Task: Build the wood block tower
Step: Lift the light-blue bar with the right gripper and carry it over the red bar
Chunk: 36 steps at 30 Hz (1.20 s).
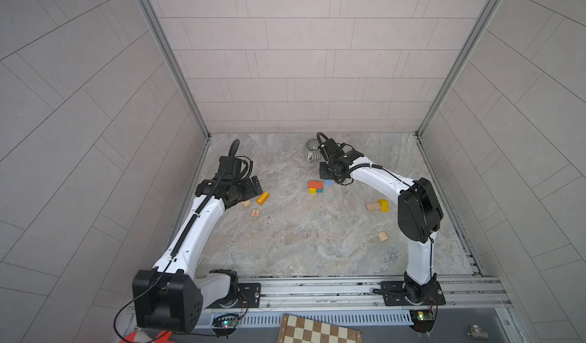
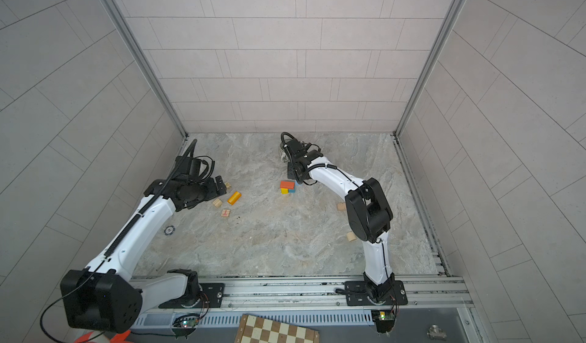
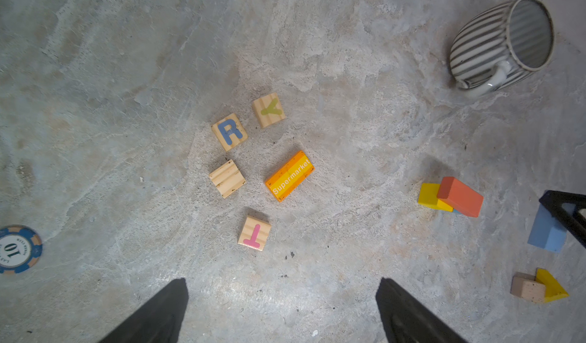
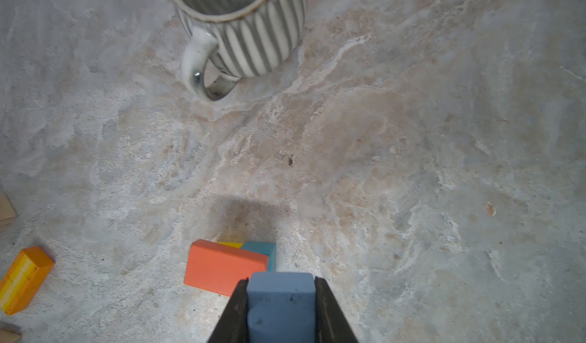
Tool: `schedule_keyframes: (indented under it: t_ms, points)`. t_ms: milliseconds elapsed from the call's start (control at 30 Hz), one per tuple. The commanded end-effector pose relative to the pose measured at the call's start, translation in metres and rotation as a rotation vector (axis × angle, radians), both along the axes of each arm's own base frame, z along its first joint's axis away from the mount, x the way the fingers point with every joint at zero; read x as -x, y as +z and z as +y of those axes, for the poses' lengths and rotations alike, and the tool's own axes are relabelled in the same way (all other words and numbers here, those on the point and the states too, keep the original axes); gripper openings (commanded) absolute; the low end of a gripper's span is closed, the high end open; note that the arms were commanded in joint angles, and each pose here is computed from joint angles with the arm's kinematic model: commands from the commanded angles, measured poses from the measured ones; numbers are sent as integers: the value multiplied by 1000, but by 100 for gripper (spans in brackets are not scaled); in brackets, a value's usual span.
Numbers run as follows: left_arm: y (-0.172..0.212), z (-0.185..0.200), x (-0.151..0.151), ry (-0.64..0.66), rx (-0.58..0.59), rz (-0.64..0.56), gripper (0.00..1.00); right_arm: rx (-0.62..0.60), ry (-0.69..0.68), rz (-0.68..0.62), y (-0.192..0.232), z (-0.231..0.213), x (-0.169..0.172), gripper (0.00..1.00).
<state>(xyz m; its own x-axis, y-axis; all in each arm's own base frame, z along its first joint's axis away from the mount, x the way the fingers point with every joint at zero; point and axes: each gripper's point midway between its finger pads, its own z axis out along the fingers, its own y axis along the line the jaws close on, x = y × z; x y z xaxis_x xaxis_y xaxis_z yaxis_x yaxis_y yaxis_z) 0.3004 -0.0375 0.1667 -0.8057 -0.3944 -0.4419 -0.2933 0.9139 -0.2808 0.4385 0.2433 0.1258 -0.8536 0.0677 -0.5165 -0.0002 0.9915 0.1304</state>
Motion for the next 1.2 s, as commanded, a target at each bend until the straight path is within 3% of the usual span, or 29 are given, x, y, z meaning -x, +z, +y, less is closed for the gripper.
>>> schedule_keyframes:
  t_ms: [0, 300, 1167]
  points:
    - [2, 0, 2, 9, 15, -10, 100, 17, -31, 20, -11, 6, -1, 26]
    - [-1, -1, 2, 8, 20, -4, 100, 26, -14, 31, -21, 28, -5, 26]
    - [-4, -3, 1, 6, 30, 4, 100, 51, -18, 62, -44, 24, -9, 31]
